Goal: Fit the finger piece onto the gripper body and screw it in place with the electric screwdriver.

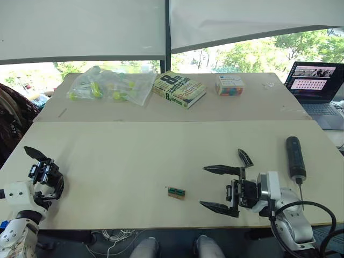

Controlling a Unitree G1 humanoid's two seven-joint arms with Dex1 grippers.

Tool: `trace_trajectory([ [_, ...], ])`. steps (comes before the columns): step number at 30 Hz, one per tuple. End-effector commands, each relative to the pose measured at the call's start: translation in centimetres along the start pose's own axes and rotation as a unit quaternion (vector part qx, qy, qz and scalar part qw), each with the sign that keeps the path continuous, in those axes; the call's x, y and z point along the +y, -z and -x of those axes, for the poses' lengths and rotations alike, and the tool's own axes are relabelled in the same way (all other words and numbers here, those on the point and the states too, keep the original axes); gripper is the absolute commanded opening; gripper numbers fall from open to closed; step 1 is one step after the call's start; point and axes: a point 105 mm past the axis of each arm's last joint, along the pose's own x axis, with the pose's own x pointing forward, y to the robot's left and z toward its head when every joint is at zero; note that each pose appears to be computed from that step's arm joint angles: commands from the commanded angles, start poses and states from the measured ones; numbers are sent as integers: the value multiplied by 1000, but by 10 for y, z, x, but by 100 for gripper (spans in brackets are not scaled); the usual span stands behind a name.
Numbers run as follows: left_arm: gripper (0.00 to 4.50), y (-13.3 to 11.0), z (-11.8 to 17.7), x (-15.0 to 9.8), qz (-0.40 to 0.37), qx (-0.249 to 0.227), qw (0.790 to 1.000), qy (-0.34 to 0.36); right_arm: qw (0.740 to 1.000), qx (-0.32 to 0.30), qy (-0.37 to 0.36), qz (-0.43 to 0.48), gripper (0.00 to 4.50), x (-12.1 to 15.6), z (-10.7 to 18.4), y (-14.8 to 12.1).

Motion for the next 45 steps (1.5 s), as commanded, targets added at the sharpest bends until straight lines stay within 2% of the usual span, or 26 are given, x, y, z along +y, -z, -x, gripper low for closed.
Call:
trace_trajectory([
  [1,442,-8,-7,-2,-10,-11,1000,11,1000,-8,-6,27,450,-2,-3,-8],
  [5,442,-8,-15,-6,-25,-16,999,18,1000,-5,-7,28,450,-4,-1,-8],
  [8,363,-3,-17,-8,-23,-12,1000,15,1000,-2,-8,29,450,-4,0,-8],
  [9,306,-2,-17,-8,-22,-12,1000,15,1000,-2,-7,29,450,-5,0,-7],
  [11,233,-10,-18,-17,-9,-44,999,29,1000,2,-3,30,450,-5,2,-7],
  [14,235,-40,-20,-45,-5,-117,989,93,1000,8,-3,27,450,-4,6,-6],
  [16,235,-59,-19,-63,-5,-149,980,129,999,15,3,29,450,-5,9,-6],
  [20,235,-93,-11,-116,-36,-183,956,225,999,33,25,33,450,-5,21,-10],
  [22,235,-99,-7,-141,-38,-182,946,266,998,46,29,31,450,-2,29,-9],
  [25,235,-101,-7,-181,-21,-168,932,320,997,60,37,31,450,0,39,-9],
  [28,235,-86,-9,-235,-33,-152,906,393,996,64,55,42,450,-2,44,-10],
  [32,235,-74,-8,-272,-19,-139,889,435,994,66,68,44,450,1,45,-11],
  [37,235,-60,-2,-307,-23,-122,869,479,993,75,77,40,450,11,46,-13],
  [45,235,-46,5,-320,-45,-100,856,506,992,82,90,41,450,15,49,-15],
])
